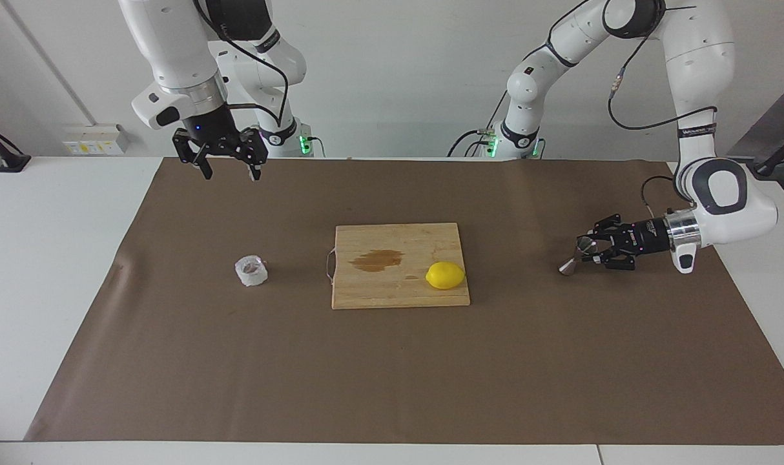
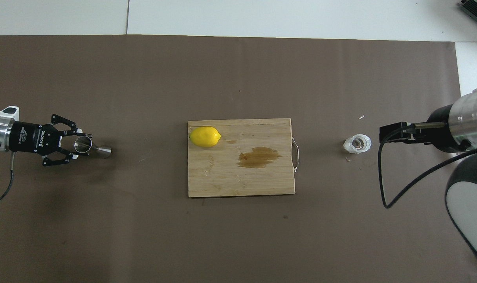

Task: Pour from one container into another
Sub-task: 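Carry the metal cup with the left gripper onto the cutting board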

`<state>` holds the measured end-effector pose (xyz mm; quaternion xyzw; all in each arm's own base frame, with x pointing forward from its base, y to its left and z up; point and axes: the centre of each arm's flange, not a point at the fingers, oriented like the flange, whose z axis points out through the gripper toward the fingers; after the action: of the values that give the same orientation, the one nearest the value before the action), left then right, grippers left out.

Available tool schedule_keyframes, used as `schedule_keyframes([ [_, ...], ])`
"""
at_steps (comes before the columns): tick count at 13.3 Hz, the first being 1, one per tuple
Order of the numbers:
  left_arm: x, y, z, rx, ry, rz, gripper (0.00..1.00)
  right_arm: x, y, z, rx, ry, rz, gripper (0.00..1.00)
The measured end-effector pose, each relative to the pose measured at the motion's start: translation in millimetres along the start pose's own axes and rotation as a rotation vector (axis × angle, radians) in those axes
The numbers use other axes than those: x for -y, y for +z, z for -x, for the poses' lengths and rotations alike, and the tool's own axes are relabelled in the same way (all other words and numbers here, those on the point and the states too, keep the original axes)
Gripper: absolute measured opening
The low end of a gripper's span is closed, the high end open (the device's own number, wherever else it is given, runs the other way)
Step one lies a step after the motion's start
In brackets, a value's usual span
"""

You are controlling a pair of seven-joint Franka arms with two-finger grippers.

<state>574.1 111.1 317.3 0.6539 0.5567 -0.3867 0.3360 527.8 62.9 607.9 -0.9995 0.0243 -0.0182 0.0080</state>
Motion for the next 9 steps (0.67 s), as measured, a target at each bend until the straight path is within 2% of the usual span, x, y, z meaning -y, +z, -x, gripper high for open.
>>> schedule_keyframes([
  [5,-21.9,29.5,44.0,0.066,0.011,-0.026,0.50,0.0,0.0,0.0,0.000,0.000,0.000,1.00],
  [7,-34.1,49.2,76.8,0.081,-0.012,-0.038,0.50,0.0,0.0,0.0,0.000,0.000,0.000,1.00],
  [9,-44.9,71.3,117.2,0.060,-0.029,-0.042,0.50,0.0,0.0,0.0,0.000,0.000,0.000,1.00],
])
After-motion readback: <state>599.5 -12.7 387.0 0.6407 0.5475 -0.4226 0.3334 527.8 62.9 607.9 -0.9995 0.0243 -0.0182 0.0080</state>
